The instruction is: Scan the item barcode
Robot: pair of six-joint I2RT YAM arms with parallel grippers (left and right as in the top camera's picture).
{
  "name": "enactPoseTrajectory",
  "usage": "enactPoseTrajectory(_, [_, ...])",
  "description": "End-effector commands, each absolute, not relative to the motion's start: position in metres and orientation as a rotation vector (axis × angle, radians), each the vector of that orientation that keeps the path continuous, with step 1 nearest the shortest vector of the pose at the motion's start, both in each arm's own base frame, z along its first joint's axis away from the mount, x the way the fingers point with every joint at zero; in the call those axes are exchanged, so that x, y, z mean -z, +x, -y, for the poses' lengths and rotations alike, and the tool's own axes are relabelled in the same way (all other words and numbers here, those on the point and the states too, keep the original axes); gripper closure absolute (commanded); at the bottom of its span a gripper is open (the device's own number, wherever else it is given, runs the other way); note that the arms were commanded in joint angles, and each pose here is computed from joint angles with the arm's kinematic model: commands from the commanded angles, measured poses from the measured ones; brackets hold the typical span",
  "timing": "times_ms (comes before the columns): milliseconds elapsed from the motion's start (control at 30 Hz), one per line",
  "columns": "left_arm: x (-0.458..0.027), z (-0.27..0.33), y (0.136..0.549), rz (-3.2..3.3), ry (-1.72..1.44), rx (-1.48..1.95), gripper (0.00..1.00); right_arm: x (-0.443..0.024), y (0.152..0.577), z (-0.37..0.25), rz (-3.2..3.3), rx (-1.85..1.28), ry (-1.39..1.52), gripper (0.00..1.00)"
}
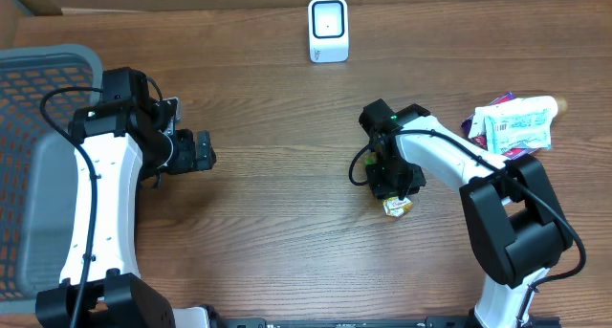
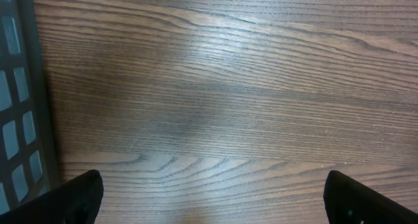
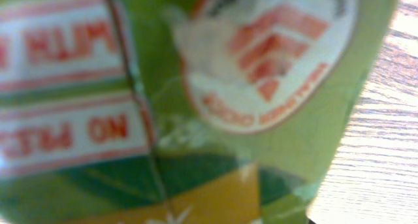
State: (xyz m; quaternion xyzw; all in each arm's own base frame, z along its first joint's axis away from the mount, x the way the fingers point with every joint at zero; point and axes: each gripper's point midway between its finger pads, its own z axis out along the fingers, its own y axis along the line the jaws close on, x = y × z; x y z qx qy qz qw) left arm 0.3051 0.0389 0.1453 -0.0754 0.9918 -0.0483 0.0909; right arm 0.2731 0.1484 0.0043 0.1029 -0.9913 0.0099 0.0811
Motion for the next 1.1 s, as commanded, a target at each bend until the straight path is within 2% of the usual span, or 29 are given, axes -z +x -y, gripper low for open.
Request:
enactPoseTrajectory(0, [-0.146,-0.039,0.307,-2.946,-0.202,0.15,0.0,-0.002,0.272,-0.143,2.957,-0.071,0.322,0.68])
enactPoseTrajectory(200, [-0.146,-0.038,0.307,-2.946,-0.202,0.15,0.01,-0.024,0.284,-0.163,2.961,0.058,0.389,0.69])
enactPoseTrajectory(367, [-0.146,-0.039,0.307,-2.946,-0.202,0.15,0.0,-0.06,0.289,-0.216,2.9,0.489,0.552,0.72])
enactPoseTrajectory(533, [-0.146,-0.038,0.307,-2.946,-0.202,0.15,0.0,-0.118,0.287,-0.266,2.753,0.966,0.827,0.71])
enactPoseTrajectory(667, [-0.146,-0.038,0.307,-2.946,-0.202,0.15,0.01,-0.16,0.284,-0.287,2.653,1.209,0.947,0.71])
enactPoseTrajectory(800, [-0.146,-0.038,0.307,-2.946,-0.202,0.15,0.01,-0.211,0.288,-0.3,2.602,1.402,0.956,0.71])
enactPoseTrajectory(933, [-0.146,-0.038,0.307,-2.946,-0.202,0.15,0.01,-0.258,0.303,-0.304,2.63,1.507,0.805,0.71])
enactPoseTrajectory(1067, [-0.146,-0.038,0.307,-2.946,-0.202,0.15,0.0,-0.309,0.306,-0.31,2.554,1.71,0.767,0.68])
